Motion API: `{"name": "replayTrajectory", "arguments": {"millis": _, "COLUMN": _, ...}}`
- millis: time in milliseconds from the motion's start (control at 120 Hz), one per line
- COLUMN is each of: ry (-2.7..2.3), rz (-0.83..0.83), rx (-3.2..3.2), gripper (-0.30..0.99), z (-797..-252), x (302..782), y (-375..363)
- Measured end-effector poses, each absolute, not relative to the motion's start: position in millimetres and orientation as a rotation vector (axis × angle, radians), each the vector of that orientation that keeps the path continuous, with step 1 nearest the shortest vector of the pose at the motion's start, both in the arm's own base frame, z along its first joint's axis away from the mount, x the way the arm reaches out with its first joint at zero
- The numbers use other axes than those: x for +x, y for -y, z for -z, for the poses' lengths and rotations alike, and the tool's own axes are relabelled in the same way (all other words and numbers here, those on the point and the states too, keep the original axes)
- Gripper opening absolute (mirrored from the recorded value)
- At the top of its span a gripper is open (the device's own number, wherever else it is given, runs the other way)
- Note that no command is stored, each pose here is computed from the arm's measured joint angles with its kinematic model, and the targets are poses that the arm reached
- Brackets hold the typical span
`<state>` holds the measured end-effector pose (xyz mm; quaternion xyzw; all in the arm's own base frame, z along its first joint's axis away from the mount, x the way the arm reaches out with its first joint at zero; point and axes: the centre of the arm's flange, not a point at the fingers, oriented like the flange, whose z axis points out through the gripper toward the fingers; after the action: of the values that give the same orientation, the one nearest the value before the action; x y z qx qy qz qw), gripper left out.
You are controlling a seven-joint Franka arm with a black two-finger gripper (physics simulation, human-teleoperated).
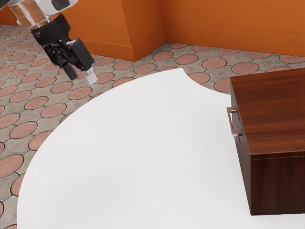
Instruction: Pull the drawer handle with one arm to open the drawer
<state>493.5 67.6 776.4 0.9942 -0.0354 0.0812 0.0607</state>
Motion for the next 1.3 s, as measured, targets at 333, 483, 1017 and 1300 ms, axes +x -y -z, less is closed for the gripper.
{"name": "replayTrajectory", "arguments": {"millis": 333, "ry": 0.015, "rz": -0.079, "rx": 2.928, "gripper": 0.67, "z": -710.7, "x": 504.9, "y": -39.1}}
{"name": "replayTrajectory", "arguments": {"millis": 483, "ry": 0.064, "rz": 0.007, "rx": 2.878, "gripper": 0.67, "z": -691.9, "x": 528.5, "y": 88.7}}
{"name": "replayTrajectory", "arguments": {"millis": 1017, "ry": -0.807, "rz": -0.100, "rx": 2.557, "gripper": 0.67, "z": -687.3, "x": 543.9, "y": 48.2}}
{"name": "replayTrajectory", "arguments": {"millis": 1300, "ry": -0.914, "rz": -0.059, "rx": 2.542, "gripper": 0.67, "z": -650.4, "x": 573.5, "y": 87.1}}
